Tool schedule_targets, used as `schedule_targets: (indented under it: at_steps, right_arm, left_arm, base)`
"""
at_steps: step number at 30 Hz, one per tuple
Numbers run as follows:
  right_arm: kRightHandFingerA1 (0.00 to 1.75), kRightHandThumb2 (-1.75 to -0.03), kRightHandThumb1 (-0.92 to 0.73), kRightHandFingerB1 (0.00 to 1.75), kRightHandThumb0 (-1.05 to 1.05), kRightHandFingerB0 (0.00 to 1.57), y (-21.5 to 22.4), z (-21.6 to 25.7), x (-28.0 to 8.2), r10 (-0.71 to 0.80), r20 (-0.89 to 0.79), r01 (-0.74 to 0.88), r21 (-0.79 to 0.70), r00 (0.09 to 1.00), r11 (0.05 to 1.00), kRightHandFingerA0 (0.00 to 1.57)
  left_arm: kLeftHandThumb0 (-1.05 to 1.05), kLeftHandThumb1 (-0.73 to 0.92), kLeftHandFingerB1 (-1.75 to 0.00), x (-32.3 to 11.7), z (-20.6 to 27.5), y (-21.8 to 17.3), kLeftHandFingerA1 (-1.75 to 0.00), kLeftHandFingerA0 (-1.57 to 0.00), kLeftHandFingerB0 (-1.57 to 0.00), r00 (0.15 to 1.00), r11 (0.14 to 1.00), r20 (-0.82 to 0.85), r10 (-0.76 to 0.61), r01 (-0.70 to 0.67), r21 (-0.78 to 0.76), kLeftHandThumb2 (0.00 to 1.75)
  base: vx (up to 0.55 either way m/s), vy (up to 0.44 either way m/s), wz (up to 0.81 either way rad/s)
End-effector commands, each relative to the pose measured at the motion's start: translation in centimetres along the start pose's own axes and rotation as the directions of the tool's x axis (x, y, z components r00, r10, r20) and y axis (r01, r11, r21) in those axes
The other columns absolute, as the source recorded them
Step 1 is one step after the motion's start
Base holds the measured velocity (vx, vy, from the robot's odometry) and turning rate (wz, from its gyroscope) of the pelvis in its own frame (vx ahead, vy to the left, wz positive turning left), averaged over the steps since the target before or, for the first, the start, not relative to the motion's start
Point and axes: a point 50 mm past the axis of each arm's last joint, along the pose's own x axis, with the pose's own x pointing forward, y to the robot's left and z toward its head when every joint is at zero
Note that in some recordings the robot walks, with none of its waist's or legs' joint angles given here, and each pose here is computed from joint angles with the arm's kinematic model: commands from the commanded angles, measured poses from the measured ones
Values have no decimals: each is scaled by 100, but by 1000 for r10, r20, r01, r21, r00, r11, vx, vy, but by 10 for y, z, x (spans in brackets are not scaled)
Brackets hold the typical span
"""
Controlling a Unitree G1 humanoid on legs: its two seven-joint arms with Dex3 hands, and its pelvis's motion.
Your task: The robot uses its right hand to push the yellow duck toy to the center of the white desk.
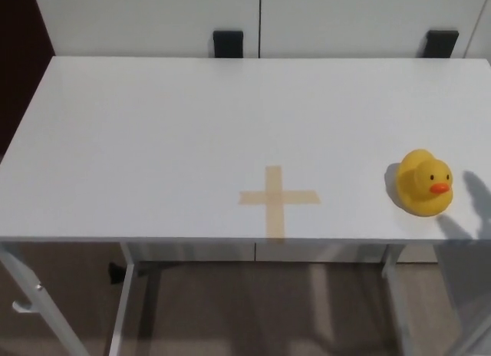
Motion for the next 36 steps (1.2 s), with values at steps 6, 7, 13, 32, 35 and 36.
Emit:
schedule_targets:
  at_steps: [6, 7, 13, 32, 35, 36]
  right_arm:
    - [50, -120, -80, 31, -83, 3, 25, -2, 14, 29, -28, -30, -22, 999, 999, 8]
    - [48, -121, -84, 30, -88, 2, 29, -4, 15, 41, -35, -42, -28, 999, 999, 9]
    - [53, -118, -77, 36, -83, 0, 45, -9, 18, 80, -53, -81, -17, 995, 997, 12]
    - [44, -75, -92, 31, -88, 18, 84, -27, 24, 127, -186, -144, -81, 974, 986, 24]
    - [45, -75, -92, 31, -85, 17, 86, -28, 24, 128, -191, -147, -89, 973, 985, 26]
    - [44, -76, -91, 31, -85, 15, 87, -29, 24, 128, -200, -149, -93, 971, 985, 25]
  left_arm:
    - [4, 58, -64, -1, -4, 2, -75, -79, -69, 1000, 1000, -12, 8, -8, -16, 91]
    - [1, 61, -65, -2, -4, 2, -75, -78, -68, 1000, 1000, -13, 8, -8, -13, 88]
    - [5, 57, -64, -2, -5, 2, -76, -80, -70, 1000, 1000, -11, 3, -3, -8, 96]
    - [1, 59, -67, -3, -8, -5, -77, -79, -71, 1000, 1000, -20, -16, 16, 8, 88]
    - [4, 61, -63, -3, -7, -7, -76, -78, -67, 1000, 1000, -15, -24, 25, 10, 93]
    - [4, 59, -63, -2, -7, -7, -73, -77, -68, 1000, 1000, -14, -27, 27, 13, 92]
  base:
    - [0, 0, 0]
    - [0, 0, 0]
    - [0, 0, 0]
    - [0, 0, 0]
    - [0, 0, 0]
    - [0, 0, 0]
